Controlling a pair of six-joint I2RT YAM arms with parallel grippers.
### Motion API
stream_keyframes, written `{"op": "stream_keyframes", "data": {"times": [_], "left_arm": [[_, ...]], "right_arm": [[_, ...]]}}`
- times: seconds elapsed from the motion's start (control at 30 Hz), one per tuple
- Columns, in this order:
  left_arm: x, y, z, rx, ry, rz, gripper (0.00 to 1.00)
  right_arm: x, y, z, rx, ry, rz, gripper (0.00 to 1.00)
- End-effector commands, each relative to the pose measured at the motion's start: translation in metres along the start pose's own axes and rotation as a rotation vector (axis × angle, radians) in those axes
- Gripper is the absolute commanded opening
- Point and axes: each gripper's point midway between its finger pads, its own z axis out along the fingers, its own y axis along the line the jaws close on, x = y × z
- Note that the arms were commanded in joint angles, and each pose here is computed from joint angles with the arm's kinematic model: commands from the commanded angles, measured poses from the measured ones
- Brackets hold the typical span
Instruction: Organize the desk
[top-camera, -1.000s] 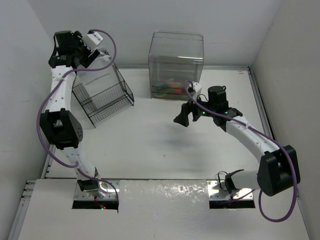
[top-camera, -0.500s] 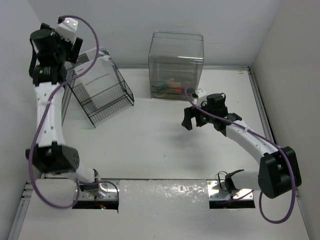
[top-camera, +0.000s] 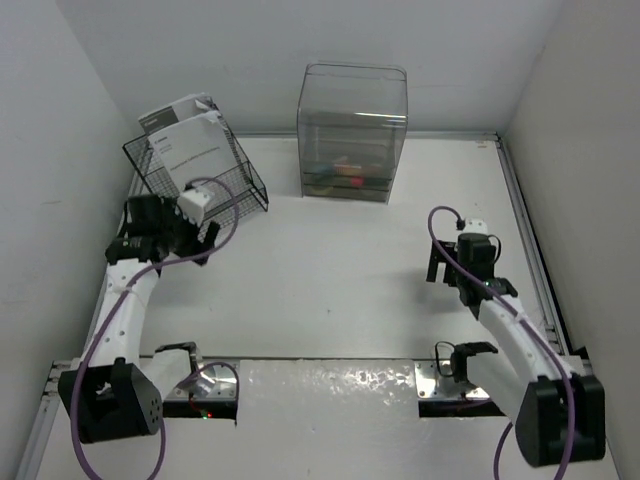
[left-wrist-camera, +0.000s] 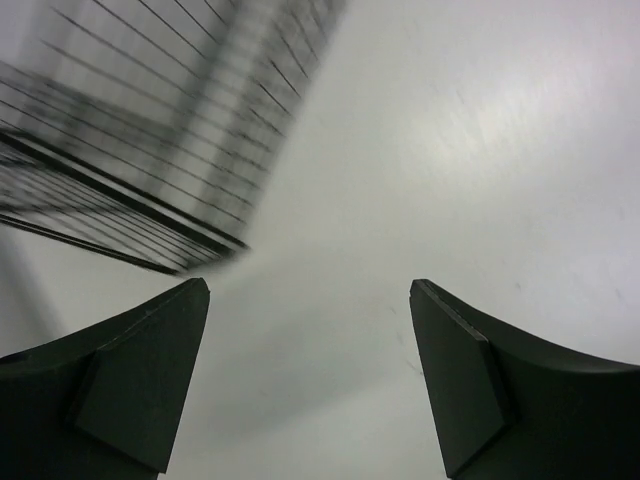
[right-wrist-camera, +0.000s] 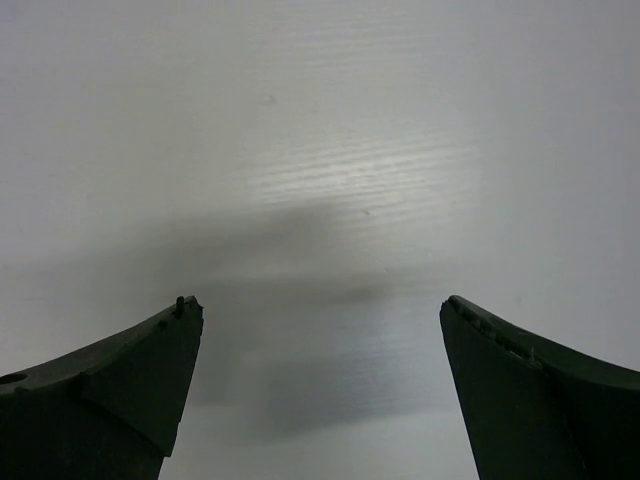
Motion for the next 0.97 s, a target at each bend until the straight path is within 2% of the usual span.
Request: {"op": "stream_keyframes", "data": {"times": [0.0, 0.2, 0.4, 0.93], "left_arm": [[0.012, -0.023, 0.001, 0.040, -0.077, 0.055, 0.80], [0.060, -0.014, 0.030, -0.070, -0.024, 0.039, 0.80], [0.078, -0.020, 0.050, -0.065, -0.042, 0.004, 0.80], [0.078, -0.028, 0.052, -0.022, -0.042, -0.006, 0.80]], "right_arm": [[-0.025, -0.022, -0.011, 0.121, -0.187, 0.082, 0.99], [0.001, -0.032, -0.009, 0.165, -0.229, 0.179, 0.99], [0.000, -0.034, -0.013, 0.179, -0.240, 0.251, 0.99], [-0.007, -0.036, -0.016, 0.167, -0.369, 0.306, 0.99]]}}
